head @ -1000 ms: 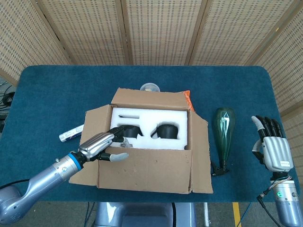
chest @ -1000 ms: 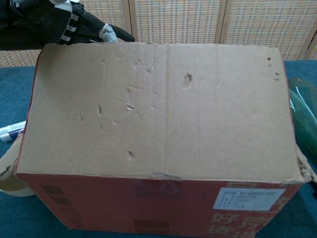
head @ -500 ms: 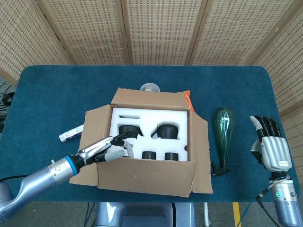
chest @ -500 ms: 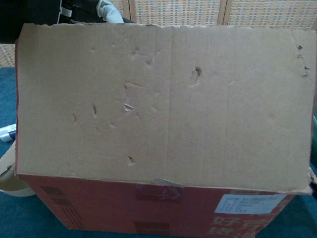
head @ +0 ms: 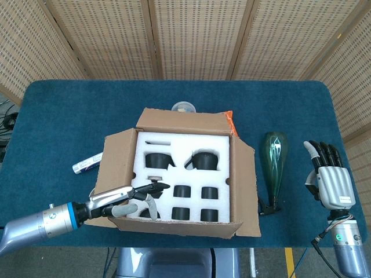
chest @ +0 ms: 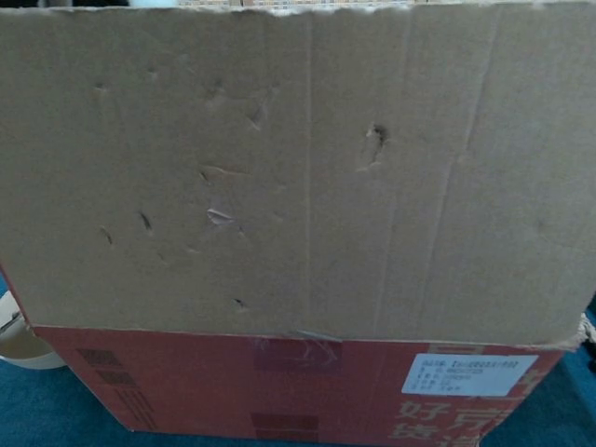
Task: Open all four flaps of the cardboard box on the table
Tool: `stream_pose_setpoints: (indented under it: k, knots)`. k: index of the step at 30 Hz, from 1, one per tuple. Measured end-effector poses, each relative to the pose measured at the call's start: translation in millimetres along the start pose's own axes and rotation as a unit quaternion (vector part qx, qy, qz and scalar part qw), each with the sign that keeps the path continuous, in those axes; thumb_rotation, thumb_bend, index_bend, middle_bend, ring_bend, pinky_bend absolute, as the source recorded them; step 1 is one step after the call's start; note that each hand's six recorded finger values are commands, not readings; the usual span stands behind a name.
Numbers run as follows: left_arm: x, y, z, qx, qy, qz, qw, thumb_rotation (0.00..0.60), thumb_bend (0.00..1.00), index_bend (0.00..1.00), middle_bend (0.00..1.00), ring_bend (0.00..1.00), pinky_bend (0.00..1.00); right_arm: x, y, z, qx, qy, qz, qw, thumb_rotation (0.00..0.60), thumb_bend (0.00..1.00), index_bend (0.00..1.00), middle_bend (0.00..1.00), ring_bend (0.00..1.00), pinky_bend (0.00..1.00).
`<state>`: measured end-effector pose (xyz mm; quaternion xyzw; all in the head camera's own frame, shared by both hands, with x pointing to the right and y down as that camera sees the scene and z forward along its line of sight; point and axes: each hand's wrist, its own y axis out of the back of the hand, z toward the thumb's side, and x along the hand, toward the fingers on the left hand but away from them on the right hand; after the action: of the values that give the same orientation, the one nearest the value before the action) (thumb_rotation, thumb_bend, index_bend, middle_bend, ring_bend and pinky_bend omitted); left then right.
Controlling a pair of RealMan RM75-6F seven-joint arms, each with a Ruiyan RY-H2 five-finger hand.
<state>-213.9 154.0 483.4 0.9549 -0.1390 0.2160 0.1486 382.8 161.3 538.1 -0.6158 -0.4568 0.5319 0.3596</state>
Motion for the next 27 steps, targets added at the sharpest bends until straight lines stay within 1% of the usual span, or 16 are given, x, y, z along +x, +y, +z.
stream_pose_setpoints:
  k: [5, 9, 13, 19, 27]
  knots:
    - [-15, -8, 0, -0.002, -0.003, -0.033, 0.9994, 0.065, 0.09, 0.43, 0.0, 0.0, 0.0, 0, -1, 2, 0.001, 0.001, 0.002, 1.0, 0.6, 0.97, 0.06, 0.09, 0.0, 0.0]
    - [-24, -10, 1, 0.004, -0.005, -0.045, 0.999, 0.066, 0.09, 0.43, 0.0, 0.0, 0.0, 0, 0, 2, 0.001, 0.002, 0.002, 1.0, 0.6, 0.97, 0.06, 0.09, 0.0, 0.0]
    - [-29, -14, 1, 0.009, -0.005, -0.054, 0.9985, 0.065, 0.09, 0.43, 0.0, 0.0, 0.0, 1, 0, 3, 0.0, 0.002, 0.002, 1.0, 0.6, 0.97, 0.06, 0.09, 0.0, 0.0]
    - [-33, -24, -2, 0.014, 0.003, -0.076, 0.997, 0.064, 0.09, 0.42, 0.0, 0.0, 0.0, 1, 0, 3, 0.0, 0.002, 0.002, 1.0, 0.6, 0.97, 0.06, 0.09, 0.0, 0.0]
    - [-39, -41, -8, 0.011, 0.019, -0.113, 0.9934, 0.062, 0.09, 0.41, 0.0, 0.0, 0.0, 2, 0, 2, -0.001, 0.001, 0.002, 1.0, 0.6, 0.97, 0.06, 0.09, 0.0, 0.0]
